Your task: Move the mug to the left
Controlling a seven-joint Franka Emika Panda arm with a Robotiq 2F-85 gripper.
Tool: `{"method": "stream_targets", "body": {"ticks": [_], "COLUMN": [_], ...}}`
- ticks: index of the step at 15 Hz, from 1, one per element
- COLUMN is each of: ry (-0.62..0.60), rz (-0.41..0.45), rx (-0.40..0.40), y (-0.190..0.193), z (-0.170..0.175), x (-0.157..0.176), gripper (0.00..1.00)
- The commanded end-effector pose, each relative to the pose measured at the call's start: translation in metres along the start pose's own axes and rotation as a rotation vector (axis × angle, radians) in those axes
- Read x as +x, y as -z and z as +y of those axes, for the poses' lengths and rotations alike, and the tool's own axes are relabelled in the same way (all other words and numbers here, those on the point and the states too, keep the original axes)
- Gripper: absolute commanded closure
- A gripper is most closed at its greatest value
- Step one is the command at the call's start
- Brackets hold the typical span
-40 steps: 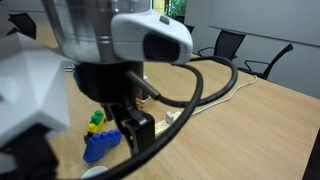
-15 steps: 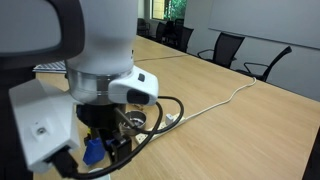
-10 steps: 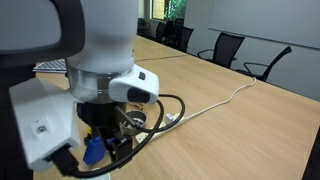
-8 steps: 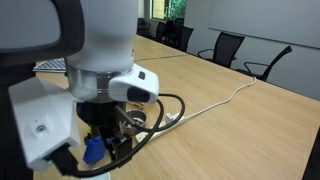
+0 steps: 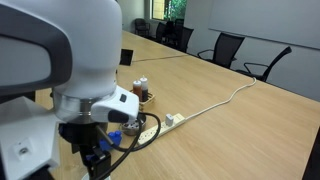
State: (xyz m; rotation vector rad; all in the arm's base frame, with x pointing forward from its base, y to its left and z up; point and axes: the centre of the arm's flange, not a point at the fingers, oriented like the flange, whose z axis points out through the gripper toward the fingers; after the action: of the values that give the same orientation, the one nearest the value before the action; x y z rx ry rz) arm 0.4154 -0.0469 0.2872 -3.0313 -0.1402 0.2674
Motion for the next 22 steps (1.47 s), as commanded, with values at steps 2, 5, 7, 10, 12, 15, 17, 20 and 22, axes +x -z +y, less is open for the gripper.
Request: {"method": "stream_targets", "body": {"ticks": [2,5,7,10,12,15,17,20,22], "ry": [0.033,0.026,0.030,0.030,0.045,0.095,0.136,0.192,0.211], "rz": [-0.008,-0.045,-0.047,-0.044,-0.049,-0.056,-0.057,-0.041,-0.032], "rx": [0.024,0.012,0.010,0.010,0.003,-0.021,-0.045,-0.086,-0.099], "y": [-0.029,-0.034,-0.038,-0.037,-0.047,-0.059,-0.066,-0.080,-0.086], "z": [-0.014,-0.017,-0.019,-0.019,-0.025,-0.037,-0.048,-0.058,-0.057], "x": [-0.014,-0.018,-0.020,-0.020,-0.016,-0.009,-0.003,0.006,0.012], "gripper": [0.00,0.00,0.00,0.00,0.00,0.00,0.00,0.00,0.00]}}
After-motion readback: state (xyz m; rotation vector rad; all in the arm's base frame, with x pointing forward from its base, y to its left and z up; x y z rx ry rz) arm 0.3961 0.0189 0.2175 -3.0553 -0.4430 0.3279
